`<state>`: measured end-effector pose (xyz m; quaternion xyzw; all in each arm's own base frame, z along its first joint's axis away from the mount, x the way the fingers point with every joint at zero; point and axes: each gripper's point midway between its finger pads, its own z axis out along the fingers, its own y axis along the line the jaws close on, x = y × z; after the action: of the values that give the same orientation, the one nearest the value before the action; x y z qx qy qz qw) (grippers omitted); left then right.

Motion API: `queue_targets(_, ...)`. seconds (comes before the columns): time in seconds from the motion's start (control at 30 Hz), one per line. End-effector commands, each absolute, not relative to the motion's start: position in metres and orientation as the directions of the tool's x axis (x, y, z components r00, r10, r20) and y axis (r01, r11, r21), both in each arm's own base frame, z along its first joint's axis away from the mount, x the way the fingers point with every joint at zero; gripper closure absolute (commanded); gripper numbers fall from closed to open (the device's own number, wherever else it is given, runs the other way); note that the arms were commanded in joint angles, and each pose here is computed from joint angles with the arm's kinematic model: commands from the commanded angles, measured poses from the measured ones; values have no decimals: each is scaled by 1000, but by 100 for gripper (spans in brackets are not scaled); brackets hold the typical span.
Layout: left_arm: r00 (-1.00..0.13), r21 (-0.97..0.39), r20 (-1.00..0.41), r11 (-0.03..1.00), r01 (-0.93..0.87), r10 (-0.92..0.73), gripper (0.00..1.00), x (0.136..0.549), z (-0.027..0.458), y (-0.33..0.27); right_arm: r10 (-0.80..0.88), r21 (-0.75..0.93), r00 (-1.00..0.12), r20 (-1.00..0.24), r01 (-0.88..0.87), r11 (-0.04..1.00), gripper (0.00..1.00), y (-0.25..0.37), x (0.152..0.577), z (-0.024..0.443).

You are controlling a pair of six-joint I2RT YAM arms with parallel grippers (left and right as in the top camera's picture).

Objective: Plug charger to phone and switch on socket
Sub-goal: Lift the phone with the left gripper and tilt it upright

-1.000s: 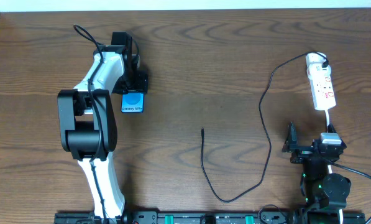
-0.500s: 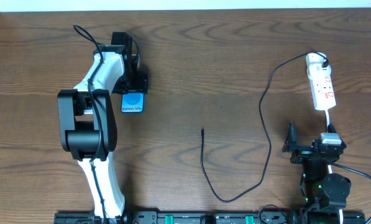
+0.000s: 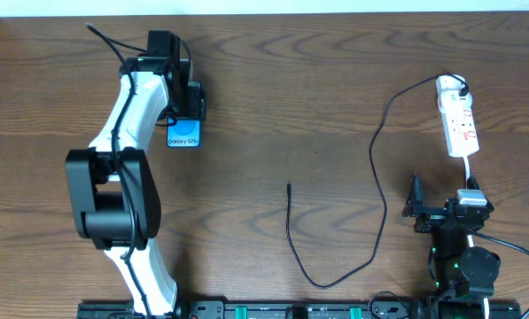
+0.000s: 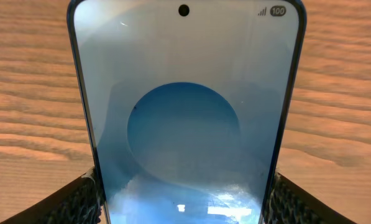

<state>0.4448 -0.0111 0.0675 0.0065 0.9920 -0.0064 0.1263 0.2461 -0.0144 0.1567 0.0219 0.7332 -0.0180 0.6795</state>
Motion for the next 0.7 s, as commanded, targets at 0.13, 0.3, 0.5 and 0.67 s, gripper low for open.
queue_targets(0.13,-962,-235,-272,971,48,-19,92,437,98,-48,-4,-8,-76,-997,54,998,1,-14,246,156)
queue_targets(0.3,-970,-440,-198,897,-38,-138,92,432,107,-79,-4,-8,-76,-997,54,998,1,-14,246,156)
queue_targets(0.5,-932,-662,78,681,-313,-353,92,420,129,-117,-4,-8,-76,-997,54,998,1,-14,246,156)
queue_targets(0.67,-884,-756,314,472,-453,-345,92,406,158,-147,-4,-8,-76,-997,54,998,1,-14,246,156)
